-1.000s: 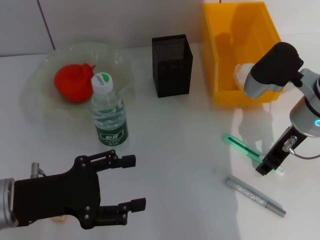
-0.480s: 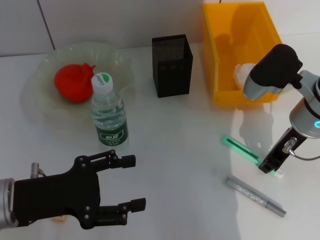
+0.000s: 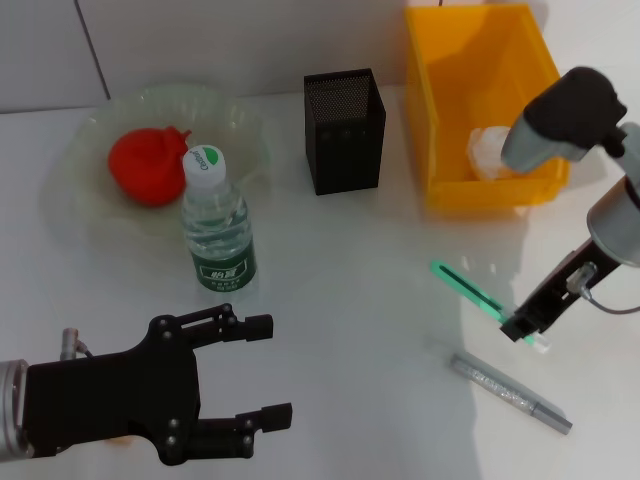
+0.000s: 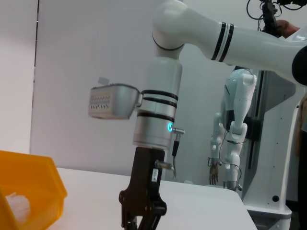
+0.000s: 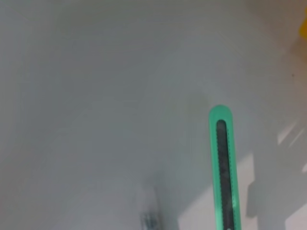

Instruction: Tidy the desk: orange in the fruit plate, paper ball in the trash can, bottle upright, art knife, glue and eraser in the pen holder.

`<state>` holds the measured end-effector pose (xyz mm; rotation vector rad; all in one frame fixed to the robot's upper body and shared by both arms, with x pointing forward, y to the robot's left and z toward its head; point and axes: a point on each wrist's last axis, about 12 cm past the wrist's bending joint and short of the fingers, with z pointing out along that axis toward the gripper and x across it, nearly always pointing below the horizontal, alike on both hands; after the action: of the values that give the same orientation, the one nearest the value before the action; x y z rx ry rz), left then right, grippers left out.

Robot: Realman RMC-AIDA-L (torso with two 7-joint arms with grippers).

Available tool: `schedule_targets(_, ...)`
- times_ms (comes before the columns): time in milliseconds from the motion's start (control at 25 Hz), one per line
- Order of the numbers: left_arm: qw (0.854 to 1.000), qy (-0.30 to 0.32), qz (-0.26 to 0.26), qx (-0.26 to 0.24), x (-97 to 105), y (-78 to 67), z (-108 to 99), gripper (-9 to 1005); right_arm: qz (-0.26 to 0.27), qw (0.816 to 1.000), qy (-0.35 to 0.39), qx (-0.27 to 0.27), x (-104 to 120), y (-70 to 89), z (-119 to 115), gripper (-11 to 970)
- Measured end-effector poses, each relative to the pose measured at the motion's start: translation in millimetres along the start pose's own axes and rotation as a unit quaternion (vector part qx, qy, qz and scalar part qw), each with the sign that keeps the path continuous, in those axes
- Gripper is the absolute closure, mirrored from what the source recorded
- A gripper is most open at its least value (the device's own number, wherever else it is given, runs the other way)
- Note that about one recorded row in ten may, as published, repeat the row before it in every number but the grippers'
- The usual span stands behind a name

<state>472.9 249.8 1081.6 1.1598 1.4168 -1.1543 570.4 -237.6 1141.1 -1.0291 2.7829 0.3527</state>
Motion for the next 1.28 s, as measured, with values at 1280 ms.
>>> schedule_targets(1280,1.000,-0.006,0.001,0.006,-3.3,3.5,6.4,182,-0.225,0.917,-0.188,0.270,-54.1,32.8,-163.8,783)
